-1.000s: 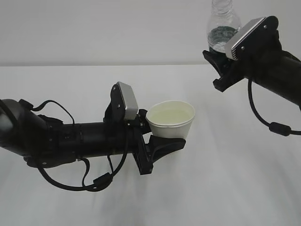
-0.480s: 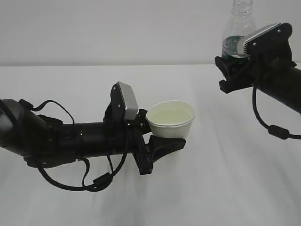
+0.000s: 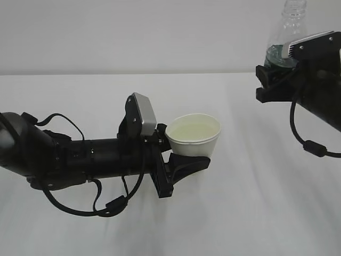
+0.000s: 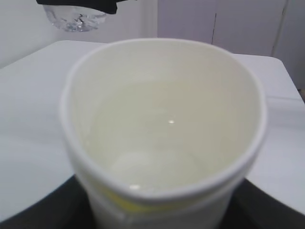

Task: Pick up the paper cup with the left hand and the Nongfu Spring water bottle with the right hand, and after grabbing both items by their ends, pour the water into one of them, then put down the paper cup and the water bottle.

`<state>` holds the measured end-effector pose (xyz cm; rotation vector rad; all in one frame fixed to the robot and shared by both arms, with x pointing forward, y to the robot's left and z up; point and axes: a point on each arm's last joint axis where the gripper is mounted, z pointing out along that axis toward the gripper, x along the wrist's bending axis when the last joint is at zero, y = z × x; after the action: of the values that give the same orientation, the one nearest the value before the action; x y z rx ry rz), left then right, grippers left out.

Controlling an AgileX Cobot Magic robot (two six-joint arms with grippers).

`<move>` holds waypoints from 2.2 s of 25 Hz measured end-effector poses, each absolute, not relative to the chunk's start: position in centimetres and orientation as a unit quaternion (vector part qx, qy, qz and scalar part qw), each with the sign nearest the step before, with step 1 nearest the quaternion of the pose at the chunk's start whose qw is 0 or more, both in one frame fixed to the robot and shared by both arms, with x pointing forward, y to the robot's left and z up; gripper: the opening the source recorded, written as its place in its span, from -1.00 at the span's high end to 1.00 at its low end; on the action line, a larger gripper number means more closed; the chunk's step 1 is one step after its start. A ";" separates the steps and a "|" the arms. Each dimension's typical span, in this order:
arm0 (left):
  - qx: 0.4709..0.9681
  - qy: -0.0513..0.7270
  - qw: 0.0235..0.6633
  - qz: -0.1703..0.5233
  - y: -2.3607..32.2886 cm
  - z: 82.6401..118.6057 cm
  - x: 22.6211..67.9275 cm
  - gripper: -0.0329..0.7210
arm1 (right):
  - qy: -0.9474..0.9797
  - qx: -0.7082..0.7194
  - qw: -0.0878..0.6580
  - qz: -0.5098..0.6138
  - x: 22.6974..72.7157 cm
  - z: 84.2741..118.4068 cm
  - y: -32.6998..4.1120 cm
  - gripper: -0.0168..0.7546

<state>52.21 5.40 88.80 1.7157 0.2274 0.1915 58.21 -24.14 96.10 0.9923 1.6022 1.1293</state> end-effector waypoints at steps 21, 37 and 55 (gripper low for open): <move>0.754 0.101 0.644 0.085 5.4 88.8 52.2 -0.20 | 0.628 0.468 0.441 0.438 58.3 89.7 -25.0 -0.20; 0.754 0.101 0.644 0.085 5.4 88.8 52.2 -0.20 | 0.620 0.497 0.429 0.429 60.4 86.5 -25.0 -0.16; 0.753 0.102 0.644 0.085 5.4 88.8 52.2 -0.20 | 0.613 0.507 0.436 0.422 63.0 84.1 -25.9 -0.15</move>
<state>52.25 5.41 88.80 1.7154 0.2325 0.1938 62.99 -25.95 84.09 1.2620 1.5246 1.0493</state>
